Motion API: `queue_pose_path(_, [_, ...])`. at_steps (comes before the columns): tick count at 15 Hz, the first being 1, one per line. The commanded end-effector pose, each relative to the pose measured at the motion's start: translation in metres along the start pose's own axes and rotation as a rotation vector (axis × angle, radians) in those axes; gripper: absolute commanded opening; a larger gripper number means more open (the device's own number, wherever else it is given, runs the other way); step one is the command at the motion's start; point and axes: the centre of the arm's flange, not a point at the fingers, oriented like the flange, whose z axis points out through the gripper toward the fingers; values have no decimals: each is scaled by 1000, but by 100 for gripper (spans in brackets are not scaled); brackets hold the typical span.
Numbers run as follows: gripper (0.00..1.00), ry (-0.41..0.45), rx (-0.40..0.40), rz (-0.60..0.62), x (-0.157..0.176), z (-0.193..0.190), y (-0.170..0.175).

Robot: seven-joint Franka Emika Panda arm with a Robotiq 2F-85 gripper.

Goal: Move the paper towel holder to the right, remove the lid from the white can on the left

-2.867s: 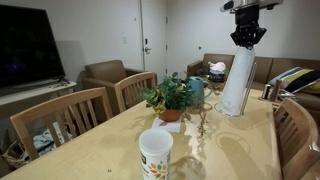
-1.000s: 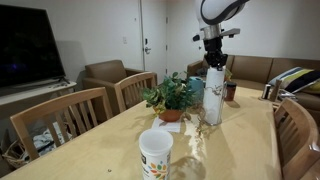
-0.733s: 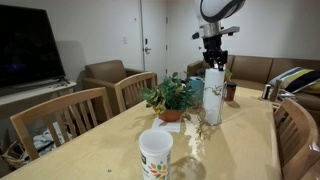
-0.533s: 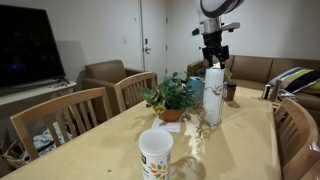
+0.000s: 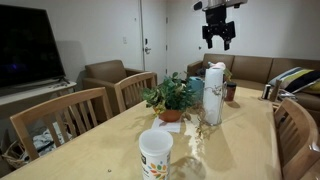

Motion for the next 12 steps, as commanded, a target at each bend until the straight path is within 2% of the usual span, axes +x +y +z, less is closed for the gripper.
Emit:
queue_pose_path(1, [100,-10,-78,-110,30,-31,-57])
queue_pose_path(5, [100,-15,-150,-284,94,-49,-91])
queue_pose_path(9, [100,76,-212,-499,152,-40,-109])
queue_pose_path(12, [100,167,-270,-624,172,-20,-112])
